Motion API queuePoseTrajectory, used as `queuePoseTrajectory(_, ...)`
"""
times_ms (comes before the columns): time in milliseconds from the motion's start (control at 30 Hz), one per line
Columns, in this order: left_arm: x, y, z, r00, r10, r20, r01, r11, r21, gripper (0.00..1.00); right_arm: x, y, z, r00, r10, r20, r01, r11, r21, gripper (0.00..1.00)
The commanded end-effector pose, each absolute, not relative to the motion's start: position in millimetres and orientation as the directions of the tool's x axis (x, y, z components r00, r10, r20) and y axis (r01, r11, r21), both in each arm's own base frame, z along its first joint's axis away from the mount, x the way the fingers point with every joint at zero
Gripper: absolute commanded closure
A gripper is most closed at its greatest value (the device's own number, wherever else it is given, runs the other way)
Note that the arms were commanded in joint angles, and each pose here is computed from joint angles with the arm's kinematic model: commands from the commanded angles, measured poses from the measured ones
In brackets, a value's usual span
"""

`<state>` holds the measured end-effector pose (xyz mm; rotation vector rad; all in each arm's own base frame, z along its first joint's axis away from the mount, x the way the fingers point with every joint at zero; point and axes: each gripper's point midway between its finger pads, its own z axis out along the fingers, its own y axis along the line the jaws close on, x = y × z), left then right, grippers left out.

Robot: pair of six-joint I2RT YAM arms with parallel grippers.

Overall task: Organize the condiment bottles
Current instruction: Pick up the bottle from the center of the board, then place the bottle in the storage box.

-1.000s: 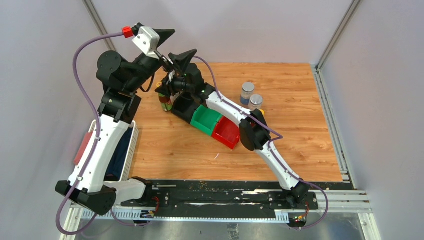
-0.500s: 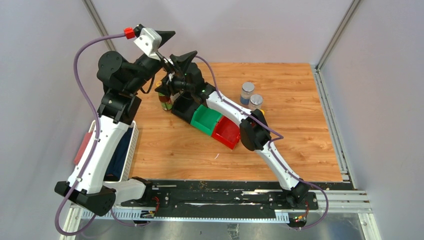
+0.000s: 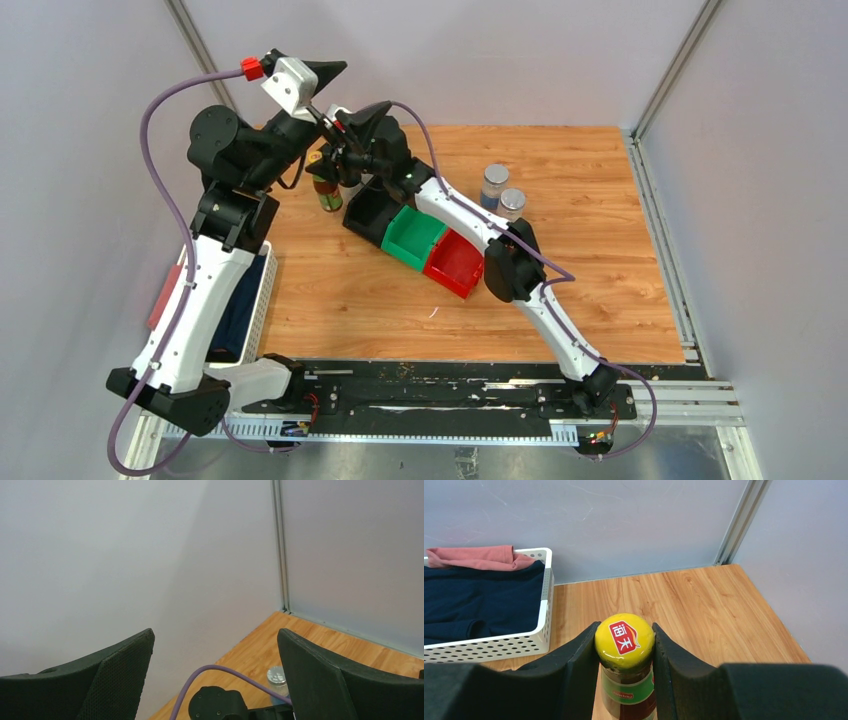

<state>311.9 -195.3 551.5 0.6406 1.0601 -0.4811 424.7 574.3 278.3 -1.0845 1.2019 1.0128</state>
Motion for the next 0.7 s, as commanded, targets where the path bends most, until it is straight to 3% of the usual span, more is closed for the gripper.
queuePoseTrajectory(0, 294, -191, 573, 0.466, -0.072, -0.882, 0.631, 0.726, 0.274, 0.00, 391, 559, 413, 0.311, 0.237, -0.920, -0.943, 0.199, -0.268, 1.00)
queuePoseTrajectory(667, 291, -191, 573, 0.464, -0.079, -0.883, 0.635, 0.724, 0.269, 0.00, 382, 540, 439, 0.389, 0.208, -0.897, -0.912, 0.225, -0.343, 1.00)
